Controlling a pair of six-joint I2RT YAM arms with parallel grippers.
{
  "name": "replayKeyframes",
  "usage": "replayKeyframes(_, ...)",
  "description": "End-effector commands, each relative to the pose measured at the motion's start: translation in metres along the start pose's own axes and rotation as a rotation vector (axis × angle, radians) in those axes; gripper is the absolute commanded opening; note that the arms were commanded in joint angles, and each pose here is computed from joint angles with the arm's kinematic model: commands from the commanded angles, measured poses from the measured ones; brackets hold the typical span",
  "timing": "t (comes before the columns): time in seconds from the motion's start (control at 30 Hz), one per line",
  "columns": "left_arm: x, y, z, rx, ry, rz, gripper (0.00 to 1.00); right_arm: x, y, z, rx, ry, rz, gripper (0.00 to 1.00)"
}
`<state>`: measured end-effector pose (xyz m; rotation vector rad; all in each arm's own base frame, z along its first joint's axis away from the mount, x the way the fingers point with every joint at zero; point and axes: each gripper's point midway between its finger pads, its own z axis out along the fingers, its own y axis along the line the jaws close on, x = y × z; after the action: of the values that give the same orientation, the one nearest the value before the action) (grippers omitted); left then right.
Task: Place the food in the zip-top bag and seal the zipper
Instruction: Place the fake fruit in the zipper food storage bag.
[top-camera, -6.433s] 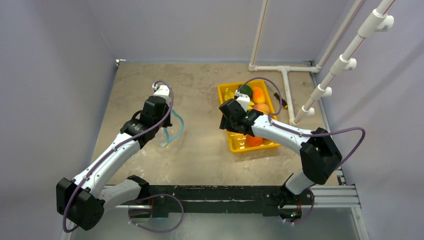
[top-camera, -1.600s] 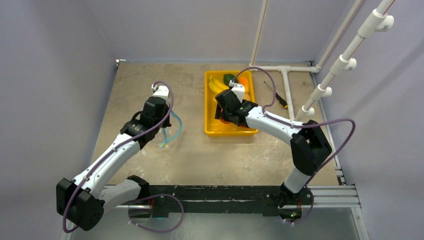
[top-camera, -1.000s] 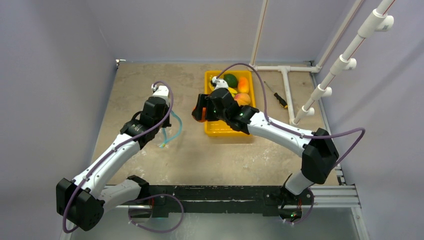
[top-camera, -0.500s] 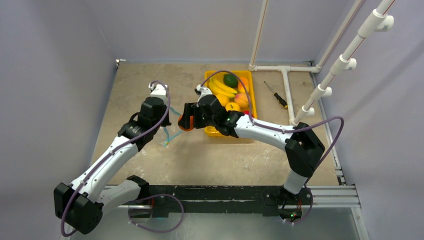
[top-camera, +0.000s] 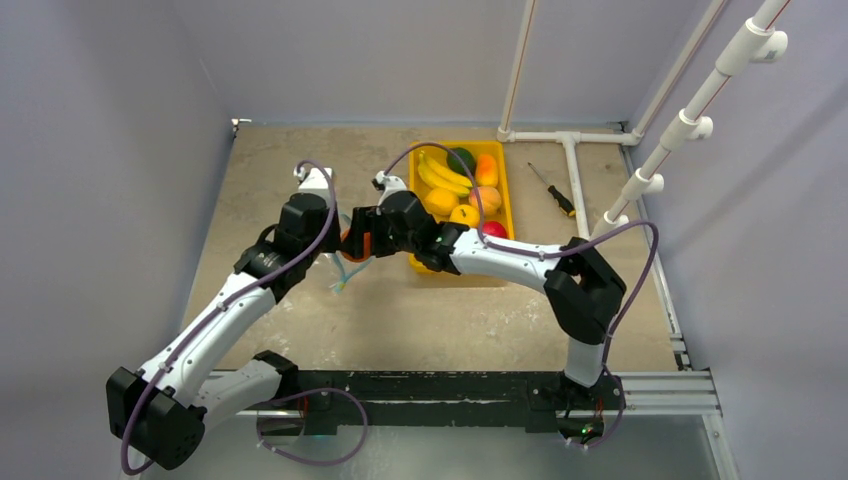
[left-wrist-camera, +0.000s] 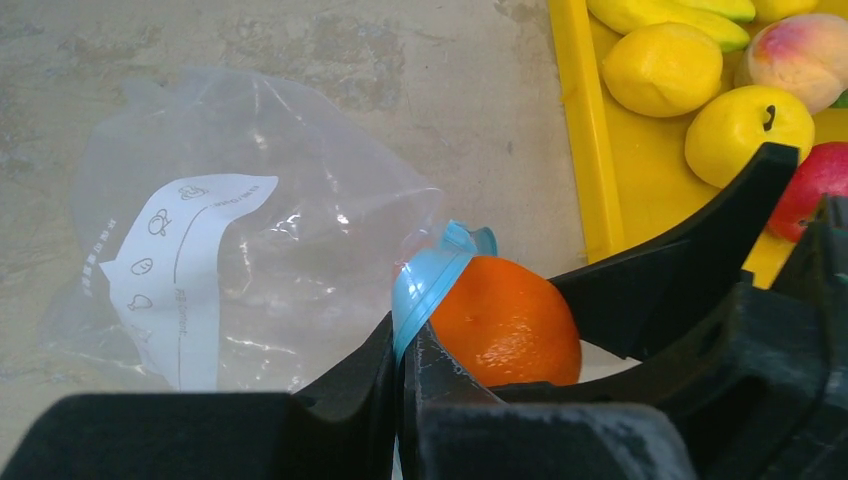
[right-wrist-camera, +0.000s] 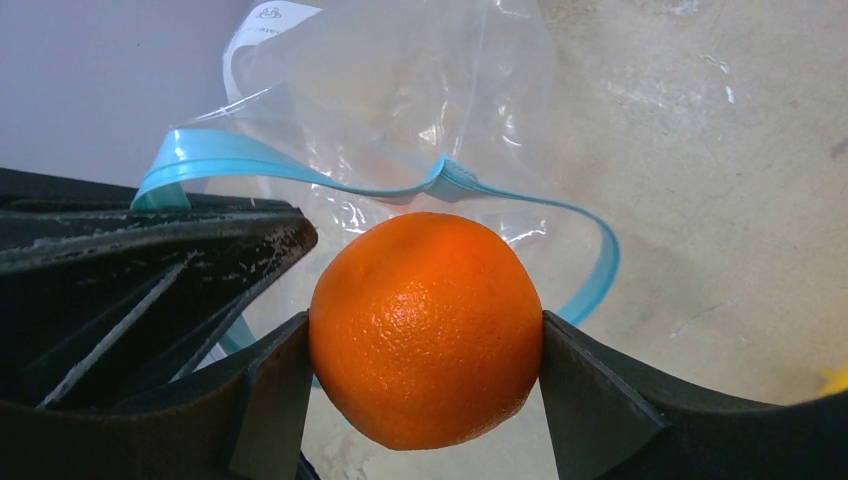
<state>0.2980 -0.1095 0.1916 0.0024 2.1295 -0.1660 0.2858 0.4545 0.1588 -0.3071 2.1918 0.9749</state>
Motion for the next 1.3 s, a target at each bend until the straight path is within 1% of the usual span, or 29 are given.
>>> replayKeyframes(0.0, -0.029, -0.015, -0.009, 0.053, -0.066, -0.078, 0.00, -0.024, 0.033, 0.003, -0.083, -0.065, -0.003, 0.40)
replayKeyframes(0.23, -0.034, -0.019, -0.013, 0.061, -0.061, -0.143, 0.00, -0.022, 0.039, 0.010, -0.078, -0.070, -0.004, 0.46)
replayKeyframes(0.3, -0.035, -0.019, -0.015, 0.060, -0.064, -0.156, 0.00, -0.024, 0.041, 0.009, -0.081, -0.076, -0.005, 0.51)
replayKeyframes(0.37, -0.036, -0.019, -0.016, 0.057, -0.065, -0.165, 0.00, -0.024, 0.043, 0.008, -0.084, -0.076, -0.006, 0.60)
replayKeyframes(0.4, -0.038, -0.019, -0.017, 0.055, -0.068, -0.170, 0.00, -0.025, 0.044, 0.007, -0.087, -0.077, -0.006, 0.66)
replayKeyframes(0.43, -0.039, -0.018, -0.018, 0.053, -0.072, -0.175, 0.00, -0.025, 0.045, 0.005, -0.094, -0.077, -0.007, 0.74)
replayKeyframes(0.47, -0.040, -0.018, -0.019, 0.051, -0.075, -0.178, 0.00, -0.026, 0.046, 0.004, -0.098, -0.078, -0.009, 0.79)
replayKeyframes(0.57, -0.043, -0.017, -0.022, 0.047, -0.083, -0.189, 0.00, -0.029, 0.046, -0.001, -0.092, -0.088, -0.010, 0.90)
replayKeyframes(0.67, -0.045, -0.019, -0.023, 0.054, -0.083, -0.198, 0.00, -0.031, 0.043, -0.004, -0.071, -0.098, -0.008, 0.97)
replayKeyframes(0.73, -0.044, -0.018, -0.023, 0.054, -0.082, -0.197, 0.00, -0.033, 0.041, -0.007, -0.060, -0.101, -0.007, 0.99)
replayKeyframes(0.93, -0.043, -0.012, -0.024, 0.029, -0.092, -0.190, 0.00, -0.039, 0.041, -0.025, -0.044, -0.113, -0.001, 0.99)
replayKeyframes(1.03, -0.042, -0.010, -0.022, 0.014, -0.093, -0.178, 0.00, -0.047, 0.027, -0.034, 0.029, -0.154, -0.010, 0.98)
replayKeyframes(1.27, -0.044, -0.006, -0.023, 0.003, -0.109, -0.153, 0.00, -0.053, -0.016, -0.056, 0.249, -0.192, -0.030, 0.98)
